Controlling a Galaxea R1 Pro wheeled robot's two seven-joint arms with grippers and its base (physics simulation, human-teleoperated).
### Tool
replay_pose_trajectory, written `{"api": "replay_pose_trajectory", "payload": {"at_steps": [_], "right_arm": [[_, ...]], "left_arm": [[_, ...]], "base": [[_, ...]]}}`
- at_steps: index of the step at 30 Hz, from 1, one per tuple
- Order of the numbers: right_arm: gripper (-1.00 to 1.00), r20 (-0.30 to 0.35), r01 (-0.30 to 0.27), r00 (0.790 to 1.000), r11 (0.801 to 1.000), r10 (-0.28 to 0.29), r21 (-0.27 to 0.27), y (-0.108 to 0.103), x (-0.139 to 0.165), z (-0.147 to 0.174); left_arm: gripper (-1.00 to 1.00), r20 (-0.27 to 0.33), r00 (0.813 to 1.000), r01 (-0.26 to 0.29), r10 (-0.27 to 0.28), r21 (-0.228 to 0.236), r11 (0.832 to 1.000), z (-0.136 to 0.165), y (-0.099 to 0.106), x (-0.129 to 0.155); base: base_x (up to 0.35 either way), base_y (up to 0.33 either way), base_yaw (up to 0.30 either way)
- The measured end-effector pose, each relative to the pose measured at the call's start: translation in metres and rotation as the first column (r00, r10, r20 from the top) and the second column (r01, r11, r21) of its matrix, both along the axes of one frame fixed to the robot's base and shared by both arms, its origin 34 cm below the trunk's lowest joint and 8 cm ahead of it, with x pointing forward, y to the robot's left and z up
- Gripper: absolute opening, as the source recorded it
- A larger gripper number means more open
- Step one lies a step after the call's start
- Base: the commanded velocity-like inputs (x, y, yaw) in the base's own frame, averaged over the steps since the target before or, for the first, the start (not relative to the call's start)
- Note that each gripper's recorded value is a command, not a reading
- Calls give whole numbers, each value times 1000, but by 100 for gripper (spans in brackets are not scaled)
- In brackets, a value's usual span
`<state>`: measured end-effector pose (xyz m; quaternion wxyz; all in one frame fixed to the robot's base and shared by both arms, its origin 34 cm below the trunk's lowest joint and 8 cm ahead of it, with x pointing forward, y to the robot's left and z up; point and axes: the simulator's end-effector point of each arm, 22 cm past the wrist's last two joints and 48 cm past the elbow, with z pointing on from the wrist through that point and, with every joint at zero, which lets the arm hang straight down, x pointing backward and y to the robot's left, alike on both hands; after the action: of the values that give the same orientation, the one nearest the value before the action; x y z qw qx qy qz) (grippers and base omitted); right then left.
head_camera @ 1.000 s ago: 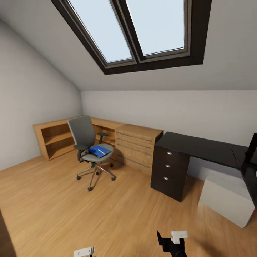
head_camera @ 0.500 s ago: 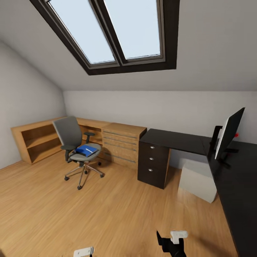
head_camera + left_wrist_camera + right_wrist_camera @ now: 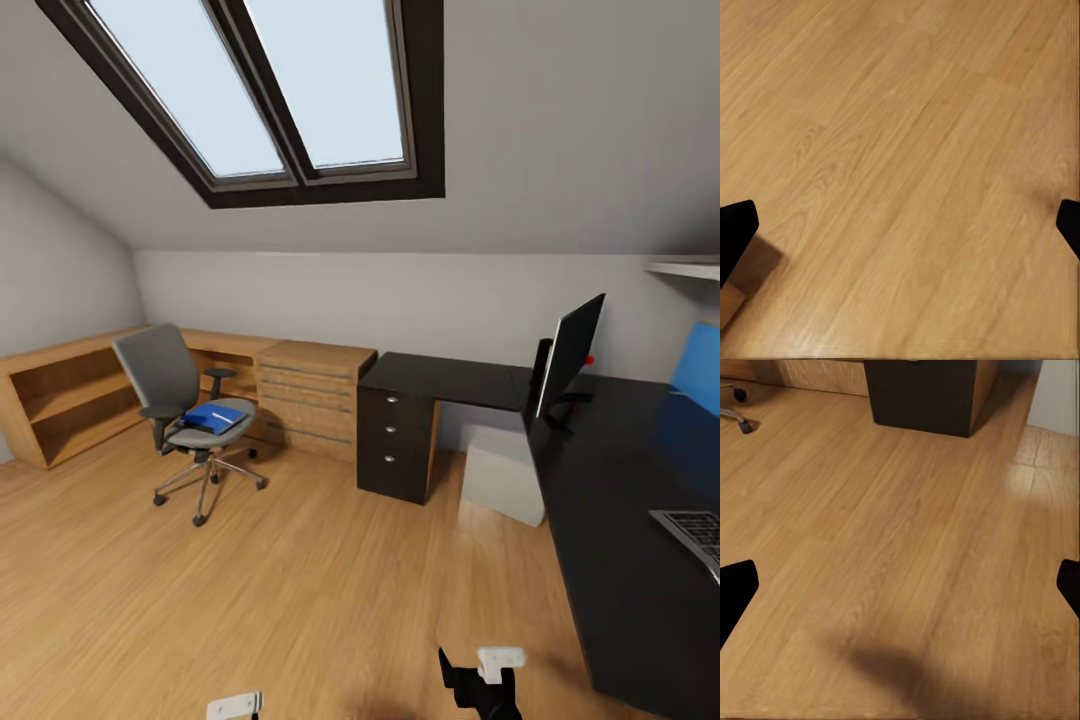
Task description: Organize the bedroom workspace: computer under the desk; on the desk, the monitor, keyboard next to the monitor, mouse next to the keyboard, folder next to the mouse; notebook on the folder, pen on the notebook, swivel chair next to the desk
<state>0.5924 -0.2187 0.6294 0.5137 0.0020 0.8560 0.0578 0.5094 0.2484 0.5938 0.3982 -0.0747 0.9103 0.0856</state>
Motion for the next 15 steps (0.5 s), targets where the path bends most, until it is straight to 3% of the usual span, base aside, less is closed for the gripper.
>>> {"api": "replay_pose_trajectory", "payload": {"at_steps": [6, 15], "right_arm": [[100, -9, 9, 1000, 1000, -9, -5, -3, -1, 6], [100, -18, 23, 1000, 1000, -23, -15, -8, -3, 2]], "left_arm": [[100, -8, 1000, -1, 1, 0, 1000, 7, 0, -2], [100, -49, 999, 9, -9, 12, 1000, -6, 2, -15]], "base": [[-33, 1, -200], [-3, 0, -243]]}}
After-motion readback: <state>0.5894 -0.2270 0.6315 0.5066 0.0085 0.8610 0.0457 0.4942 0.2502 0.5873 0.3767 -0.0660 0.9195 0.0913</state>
